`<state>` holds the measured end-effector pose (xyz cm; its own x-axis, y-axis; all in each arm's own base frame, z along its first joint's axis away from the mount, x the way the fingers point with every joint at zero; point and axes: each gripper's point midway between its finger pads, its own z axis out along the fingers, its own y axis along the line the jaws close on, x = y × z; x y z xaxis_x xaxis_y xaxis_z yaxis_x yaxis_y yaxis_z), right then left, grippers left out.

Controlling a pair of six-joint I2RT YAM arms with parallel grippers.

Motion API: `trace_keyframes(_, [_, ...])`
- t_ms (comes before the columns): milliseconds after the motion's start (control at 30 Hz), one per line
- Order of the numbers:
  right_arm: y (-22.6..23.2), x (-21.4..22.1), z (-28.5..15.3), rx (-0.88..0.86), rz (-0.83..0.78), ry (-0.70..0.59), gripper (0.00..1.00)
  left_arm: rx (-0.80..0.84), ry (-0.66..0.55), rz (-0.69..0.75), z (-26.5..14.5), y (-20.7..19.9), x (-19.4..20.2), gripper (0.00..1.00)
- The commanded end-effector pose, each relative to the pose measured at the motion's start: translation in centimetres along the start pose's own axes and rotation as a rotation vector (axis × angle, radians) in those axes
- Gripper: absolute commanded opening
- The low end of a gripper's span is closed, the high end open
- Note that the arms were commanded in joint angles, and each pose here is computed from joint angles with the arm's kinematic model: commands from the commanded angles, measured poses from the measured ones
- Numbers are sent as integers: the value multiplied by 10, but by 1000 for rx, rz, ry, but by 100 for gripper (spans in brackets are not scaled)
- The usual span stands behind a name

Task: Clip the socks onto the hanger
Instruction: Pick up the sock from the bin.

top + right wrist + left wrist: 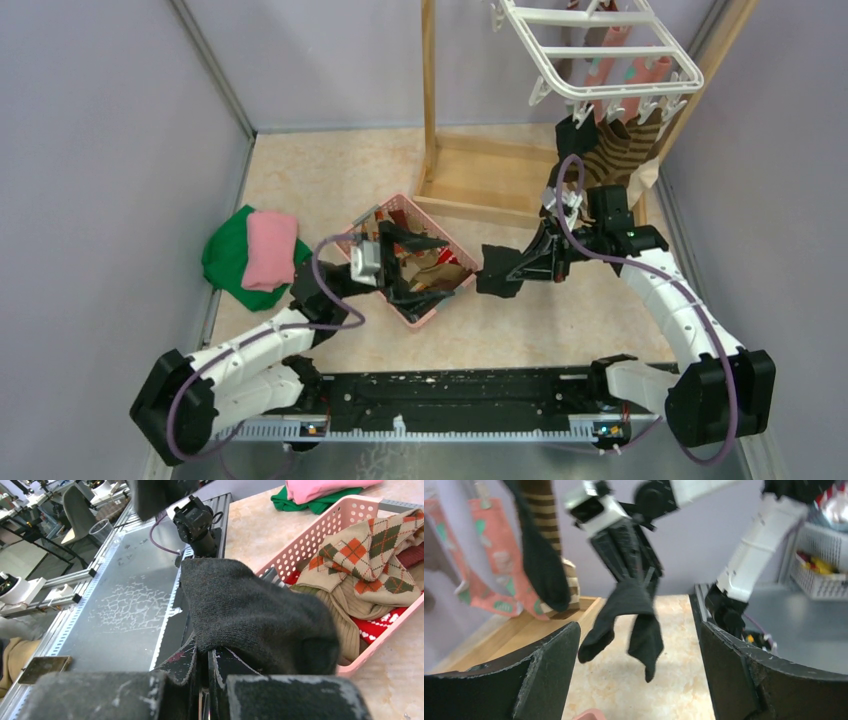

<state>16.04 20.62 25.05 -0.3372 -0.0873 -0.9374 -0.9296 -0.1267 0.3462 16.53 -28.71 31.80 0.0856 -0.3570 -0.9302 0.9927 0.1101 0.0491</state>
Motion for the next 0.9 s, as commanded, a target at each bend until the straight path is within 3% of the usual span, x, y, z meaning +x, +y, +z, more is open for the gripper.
trace_keyframes(0, [-4,-12,-1,-11,-11,-20,0,51,189,303,-2,-12,60,95])
trace_keyframes(167, [-8,-12,-2,8,-8,-15,0,84,235,175,1,-18,89,91])
trace_keyframes(367, [-8,-12,-2,13,-27,-12,0,29,263,-31,11,-9,108,75])
trace_keyframes(600, [-10,-11,-2,20,-36,-8,0,62,186,-244,27,-16,108,64])
trace_keyframes(733, [-10,-10,-2,24,-42,-6,0,83,117,-273,31,-19,98,63])
trace_keyframes(867, [-11,-10,-2,26,-47,-5,0,94,87,-307,37,-19,92,54])
